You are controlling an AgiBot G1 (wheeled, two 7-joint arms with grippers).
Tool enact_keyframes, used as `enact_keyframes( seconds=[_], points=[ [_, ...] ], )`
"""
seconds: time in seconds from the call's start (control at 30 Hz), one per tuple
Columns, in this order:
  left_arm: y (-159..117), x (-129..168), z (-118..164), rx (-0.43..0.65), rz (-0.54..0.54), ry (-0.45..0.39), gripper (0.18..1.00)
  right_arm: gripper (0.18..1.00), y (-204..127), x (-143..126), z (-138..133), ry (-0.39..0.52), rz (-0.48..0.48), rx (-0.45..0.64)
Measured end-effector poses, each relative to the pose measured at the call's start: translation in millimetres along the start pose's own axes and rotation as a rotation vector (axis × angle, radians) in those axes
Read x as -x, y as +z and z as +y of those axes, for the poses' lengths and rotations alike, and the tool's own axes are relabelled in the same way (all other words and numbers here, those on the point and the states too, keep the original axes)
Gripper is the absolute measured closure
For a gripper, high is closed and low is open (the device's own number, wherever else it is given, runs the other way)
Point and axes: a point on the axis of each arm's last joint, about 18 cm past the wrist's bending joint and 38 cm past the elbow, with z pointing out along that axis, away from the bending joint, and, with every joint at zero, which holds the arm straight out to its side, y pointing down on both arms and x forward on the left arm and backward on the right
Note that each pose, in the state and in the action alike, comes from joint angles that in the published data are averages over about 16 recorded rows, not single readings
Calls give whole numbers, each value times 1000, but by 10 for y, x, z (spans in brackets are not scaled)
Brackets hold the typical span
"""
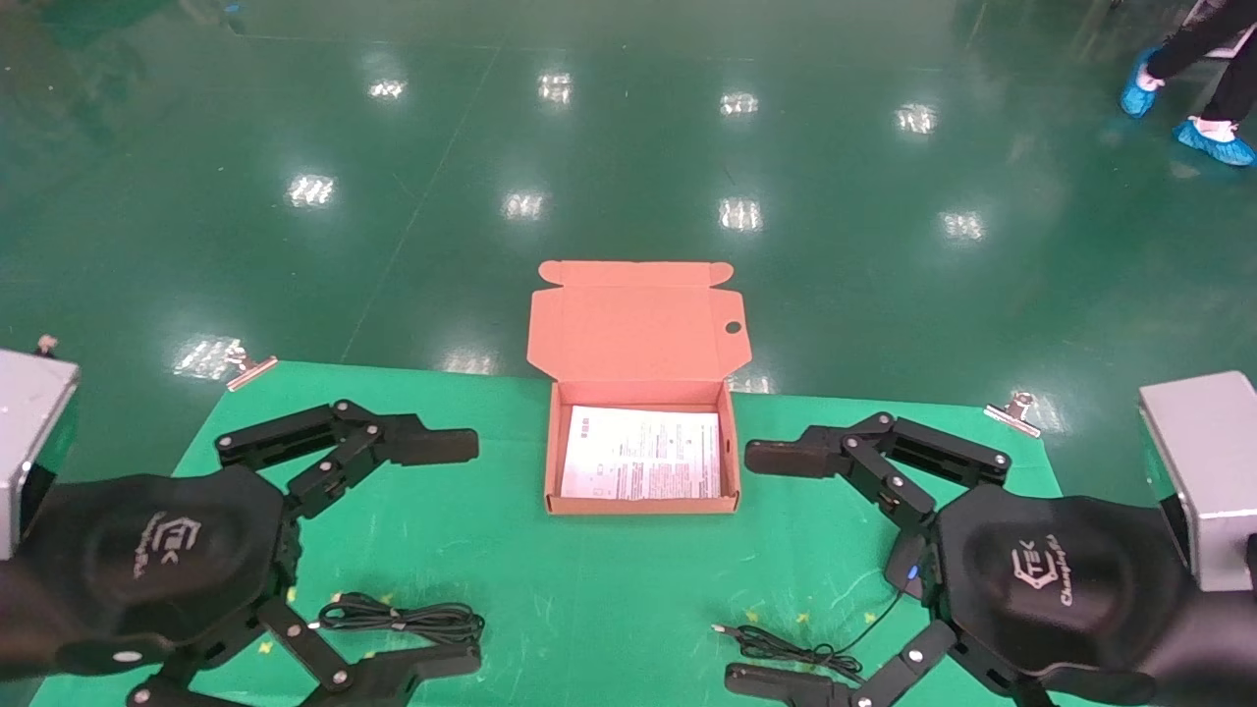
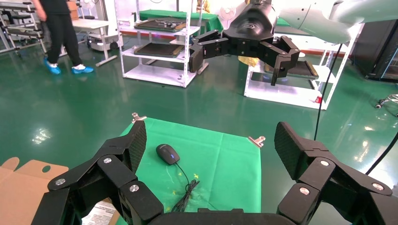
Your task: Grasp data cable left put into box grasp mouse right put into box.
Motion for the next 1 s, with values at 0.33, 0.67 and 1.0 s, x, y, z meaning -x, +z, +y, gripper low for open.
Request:
enact_keyframes(
  seconds=[0.33, 0.67, 1.0],
  points=[
    [3, 4, 3, 1, -1, 0, 184, 178, 0, 0, 0, 0, 0, 0],
    [19, 0, 52, 47, 6, 9, 184, 178, -12, 1, 47, -14, 1, 47],
    [98, 52, 250, 253, 38, 69, 184, 178, -44, -45, 197, -133, -18, 266]
  ],
)
